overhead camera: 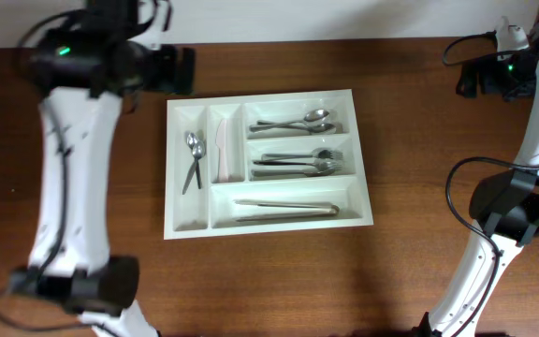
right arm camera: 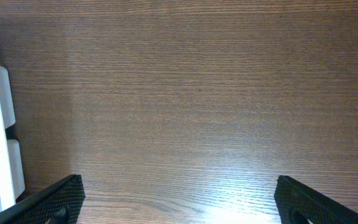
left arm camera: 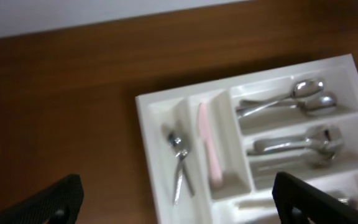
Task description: Pack container
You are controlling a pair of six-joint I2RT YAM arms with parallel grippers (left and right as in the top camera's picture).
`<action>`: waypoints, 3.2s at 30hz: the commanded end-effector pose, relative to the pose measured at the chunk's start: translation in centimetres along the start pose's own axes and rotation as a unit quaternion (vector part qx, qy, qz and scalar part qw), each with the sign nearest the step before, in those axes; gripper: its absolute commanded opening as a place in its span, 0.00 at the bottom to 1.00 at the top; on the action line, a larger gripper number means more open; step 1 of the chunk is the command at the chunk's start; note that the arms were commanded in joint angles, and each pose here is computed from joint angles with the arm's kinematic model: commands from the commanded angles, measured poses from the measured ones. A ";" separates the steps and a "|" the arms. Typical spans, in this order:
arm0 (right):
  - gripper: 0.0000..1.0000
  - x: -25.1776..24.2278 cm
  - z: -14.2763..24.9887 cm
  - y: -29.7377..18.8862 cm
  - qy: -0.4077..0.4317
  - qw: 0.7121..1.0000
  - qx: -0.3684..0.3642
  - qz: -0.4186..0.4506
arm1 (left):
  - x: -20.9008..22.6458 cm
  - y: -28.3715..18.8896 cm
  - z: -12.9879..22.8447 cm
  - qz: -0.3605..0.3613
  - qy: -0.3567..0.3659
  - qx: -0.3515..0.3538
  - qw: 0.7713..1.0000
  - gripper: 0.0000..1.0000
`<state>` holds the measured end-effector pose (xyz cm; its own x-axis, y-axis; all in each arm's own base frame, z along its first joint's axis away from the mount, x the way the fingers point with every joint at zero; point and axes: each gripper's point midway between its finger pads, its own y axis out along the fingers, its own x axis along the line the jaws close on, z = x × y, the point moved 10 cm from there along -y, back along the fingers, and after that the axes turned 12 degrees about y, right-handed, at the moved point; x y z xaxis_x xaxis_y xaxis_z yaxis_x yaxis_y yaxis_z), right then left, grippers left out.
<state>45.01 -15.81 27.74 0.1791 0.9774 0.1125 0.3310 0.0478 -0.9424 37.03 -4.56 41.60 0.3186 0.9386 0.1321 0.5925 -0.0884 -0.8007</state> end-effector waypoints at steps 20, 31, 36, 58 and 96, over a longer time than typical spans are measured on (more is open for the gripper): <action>0.99 -0.1 0.1 -0.6 0.002 1.000 -0.006 0.003 | -3.3 -22.4 13.7 -0.059 -0.031 -0.120 0.991 0.99; 0.99 -0.1 0.1 -0.6 0.002 1.000 -0.006 0.003 | -6.7 -22.3 24.2 -0.017 -0.098 -0.205 0.974 0.99; 0.99 -0.1 0.1 -0.6 0.002 1.000 -0.006 0.003 | -7.3 -17.2 24.6 0.030 -0.135 -0.246 0.959 0.99; 0.99 -0.1 0.1 -0.6 0.002 1.000 -0.006 0.003 | -5.8 -6.2 25.1 -0.057 -0.093 -0.147 0.983 0.99; 0.99 -0.1 0.1 -0.6 0.002 1.000 -0.006 0.003 | -7.1 4.2 31.6 -0.097 -0.012 -0.404 0.910 0.99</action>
<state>45.00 -15.81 27.74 0.1798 0.9772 0.1128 0.3307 0.0479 -0.9425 13.80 -1.31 18.99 0.1649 0.9693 0.1826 0.9842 -0.1496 -0.0948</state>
